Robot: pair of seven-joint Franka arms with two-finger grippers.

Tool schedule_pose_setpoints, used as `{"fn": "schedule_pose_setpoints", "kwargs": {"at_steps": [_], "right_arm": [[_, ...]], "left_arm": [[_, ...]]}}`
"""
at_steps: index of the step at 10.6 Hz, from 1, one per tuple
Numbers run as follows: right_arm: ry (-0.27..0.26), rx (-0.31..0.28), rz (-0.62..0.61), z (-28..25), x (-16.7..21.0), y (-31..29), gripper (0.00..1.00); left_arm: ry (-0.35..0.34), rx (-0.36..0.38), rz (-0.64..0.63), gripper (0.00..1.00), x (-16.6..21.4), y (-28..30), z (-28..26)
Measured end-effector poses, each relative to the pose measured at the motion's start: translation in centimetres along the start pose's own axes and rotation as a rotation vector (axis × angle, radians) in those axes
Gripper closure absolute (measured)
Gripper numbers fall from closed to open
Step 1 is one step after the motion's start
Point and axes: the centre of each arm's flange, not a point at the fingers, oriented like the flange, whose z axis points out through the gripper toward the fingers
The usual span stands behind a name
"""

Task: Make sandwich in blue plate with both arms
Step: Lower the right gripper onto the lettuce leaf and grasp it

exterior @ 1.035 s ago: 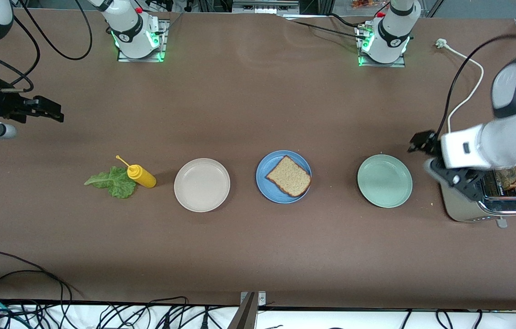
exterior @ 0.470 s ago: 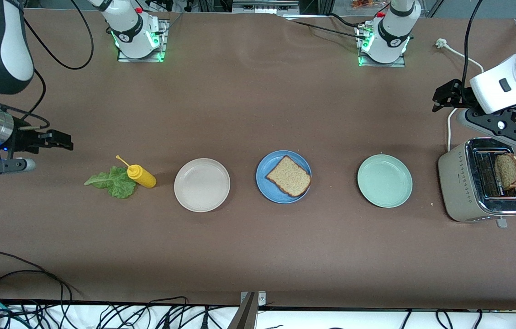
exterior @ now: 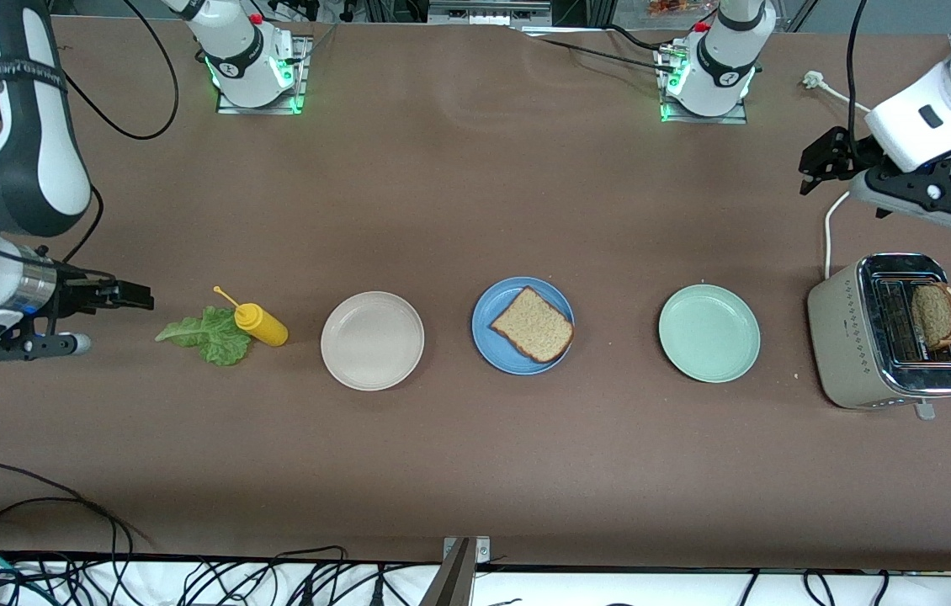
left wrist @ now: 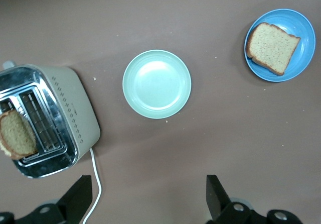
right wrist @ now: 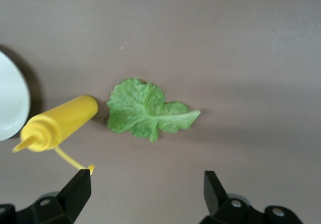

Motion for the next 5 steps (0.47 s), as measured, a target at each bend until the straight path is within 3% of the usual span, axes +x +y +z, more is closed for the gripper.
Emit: {"fn": "schedule_pose_setpoints", "kwargs": {"at_steps": [5], "right_arm": [[0.059,0.001,0.004,10.2,2.7,0.3,0.00]], "left_arm": [[0.007,-0.001,-0.084,0.00,-0.7,-1.4,0.0]]}}
